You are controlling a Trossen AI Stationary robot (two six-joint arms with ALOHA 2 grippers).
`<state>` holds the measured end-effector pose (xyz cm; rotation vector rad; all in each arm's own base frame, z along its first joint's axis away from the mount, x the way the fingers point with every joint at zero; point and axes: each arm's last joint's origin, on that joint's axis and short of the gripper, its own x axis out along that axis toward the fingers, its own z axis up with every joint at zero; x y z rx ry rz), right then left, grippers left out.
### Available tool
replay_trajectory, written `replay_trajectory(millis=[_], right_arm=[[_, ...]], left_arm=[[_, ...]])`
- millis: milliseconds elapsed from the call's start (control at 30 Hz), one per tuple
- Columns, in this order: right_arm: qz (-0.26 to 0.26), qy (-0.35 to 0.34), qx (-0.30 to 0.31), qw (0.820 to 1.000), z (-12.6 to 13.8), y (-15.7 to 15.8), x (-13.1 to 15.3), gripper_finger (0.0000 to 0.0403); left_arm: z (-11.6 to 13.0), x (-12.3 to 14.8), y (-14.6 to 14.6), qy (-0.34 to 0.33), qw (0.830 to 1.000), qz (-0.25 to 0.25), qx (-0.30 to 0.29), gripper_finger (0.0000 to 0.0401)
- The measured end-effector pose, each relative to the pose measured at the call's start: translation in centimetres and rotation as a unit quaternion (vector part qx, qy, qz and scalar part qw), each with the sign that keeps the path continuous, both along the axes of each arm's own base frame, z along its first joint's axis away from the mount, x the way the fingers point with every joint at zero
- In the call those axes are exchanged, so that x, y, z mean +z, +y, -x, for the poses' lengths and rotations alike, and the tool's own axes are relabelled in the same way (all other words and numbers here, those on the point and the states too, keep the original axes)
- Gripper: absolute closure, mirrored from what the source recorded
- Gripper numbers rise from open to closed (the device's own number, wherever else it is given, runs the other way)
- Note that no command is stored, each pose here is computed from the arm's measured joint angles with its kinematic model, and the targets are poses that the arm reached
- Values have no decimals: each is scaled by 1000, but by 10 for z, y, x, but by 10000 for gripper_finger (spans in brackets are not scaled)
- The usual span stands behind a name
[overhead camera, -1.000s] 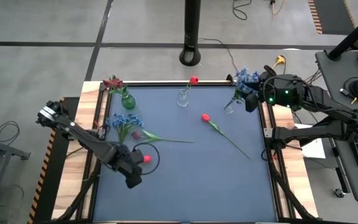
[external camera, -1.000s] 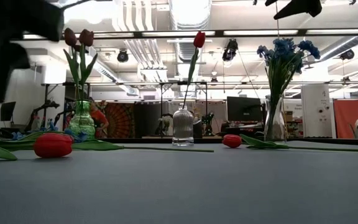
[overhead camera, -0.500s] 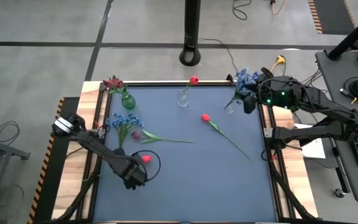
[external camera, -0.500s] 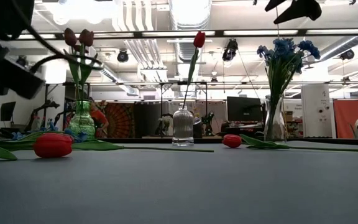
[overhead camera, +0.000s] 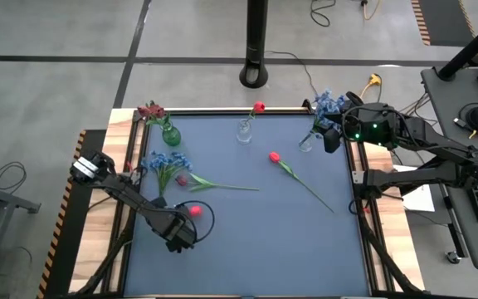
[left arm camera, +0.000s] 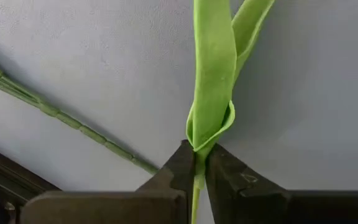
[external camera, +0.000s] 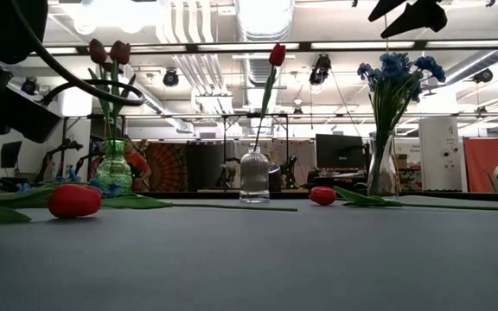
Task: Sort flowers into vase by color
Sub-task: Put the left red flower into the left transparent vase
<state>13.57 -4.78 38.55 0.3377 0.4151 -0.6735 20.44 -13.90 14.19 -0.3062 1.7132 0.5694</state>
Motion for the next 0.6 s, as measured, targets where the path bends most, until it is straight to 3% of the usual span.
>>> replay_trajectory(millis=[167,367,600], right_arm=[[1,-2,6,1000,-1,2,0,131],[16,-5,37,999,-4,8,1,131],[42,-24,88,995,-18,18,-7,131]], left_arm=[[-3,5,0,-23,1000,-14,-11,388],[-16,33,-4,-117,991,-43,-49,396],[-35,86,-8,-285,946,-92,-125,398]])
